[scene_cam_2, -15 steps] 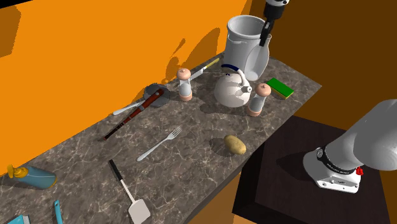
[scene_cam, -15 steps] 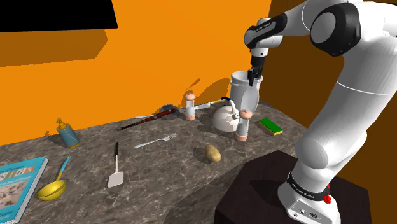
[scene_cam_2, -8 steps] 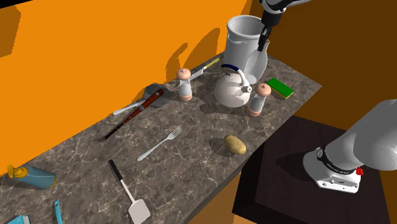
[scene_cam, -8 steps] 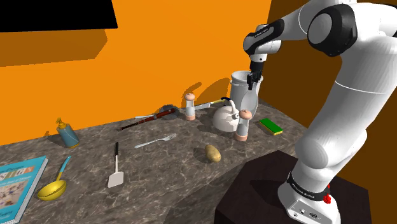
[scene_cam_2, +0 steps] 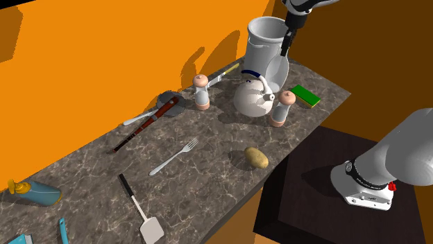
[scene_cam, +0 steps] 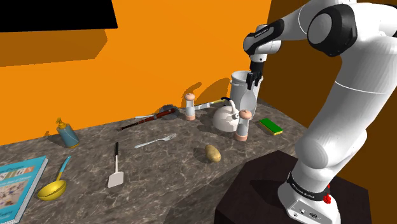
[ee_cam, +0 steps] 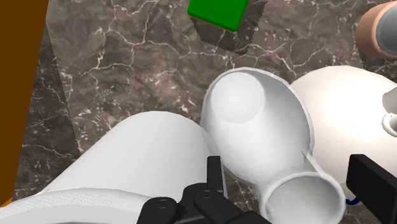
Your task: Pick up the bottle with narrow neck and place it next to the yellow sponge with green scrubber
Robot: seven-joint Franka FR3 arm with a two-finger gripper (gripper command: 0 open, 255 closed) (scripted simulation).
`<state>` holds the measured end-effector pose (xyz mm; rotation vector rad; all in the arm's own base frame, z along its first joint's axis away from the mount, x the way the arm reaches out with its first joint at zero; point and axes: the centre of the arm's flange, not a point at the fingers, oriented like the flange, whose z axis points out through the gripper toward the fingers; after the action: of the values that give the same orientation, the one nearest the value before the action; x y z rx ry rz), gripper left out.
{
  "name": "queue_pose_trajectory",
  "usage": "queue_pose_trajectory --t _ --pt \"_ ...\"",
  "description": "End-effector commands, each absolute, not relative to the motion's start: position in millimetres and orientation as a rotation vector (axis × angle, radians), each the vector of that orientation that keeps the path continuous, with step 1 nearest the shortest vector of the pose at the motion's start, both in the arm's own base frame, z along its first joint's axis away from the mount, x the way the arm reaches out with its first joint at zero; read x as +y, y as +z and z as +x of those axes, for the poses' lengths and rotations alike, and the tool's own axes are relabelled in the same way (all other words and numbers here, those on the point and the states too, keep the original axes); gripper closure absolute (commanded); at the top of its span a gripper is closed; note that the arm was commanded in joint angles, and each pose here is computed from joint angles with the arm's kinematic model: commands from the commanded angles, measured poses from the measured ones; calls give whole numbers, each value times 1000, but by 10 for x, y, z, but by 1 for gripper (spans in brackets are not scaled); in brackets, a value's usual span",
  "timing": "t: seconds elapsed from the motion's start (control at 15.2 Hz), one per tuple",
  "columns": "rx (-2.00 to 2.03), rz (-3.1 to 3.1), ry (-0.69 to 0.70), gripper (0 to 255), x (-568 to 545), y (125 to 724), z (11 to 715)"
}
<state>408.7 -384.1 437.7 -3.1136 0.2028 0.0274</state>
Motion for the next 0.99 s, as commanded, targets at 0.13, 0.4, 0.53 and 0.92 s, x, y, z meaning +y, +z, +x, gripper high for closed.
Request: queue_pose_trajectory --t 0.13,0.4,0.53,0.92 --pt "203 -3114 27 0 -3841 4378 4087" --pt "203 -3114 27 0 -3850 4774 4093" --pt "203 -3114 27 0 -3852 4878 4095" --pt "203 -3114 27 0 -3852 4878 4095"
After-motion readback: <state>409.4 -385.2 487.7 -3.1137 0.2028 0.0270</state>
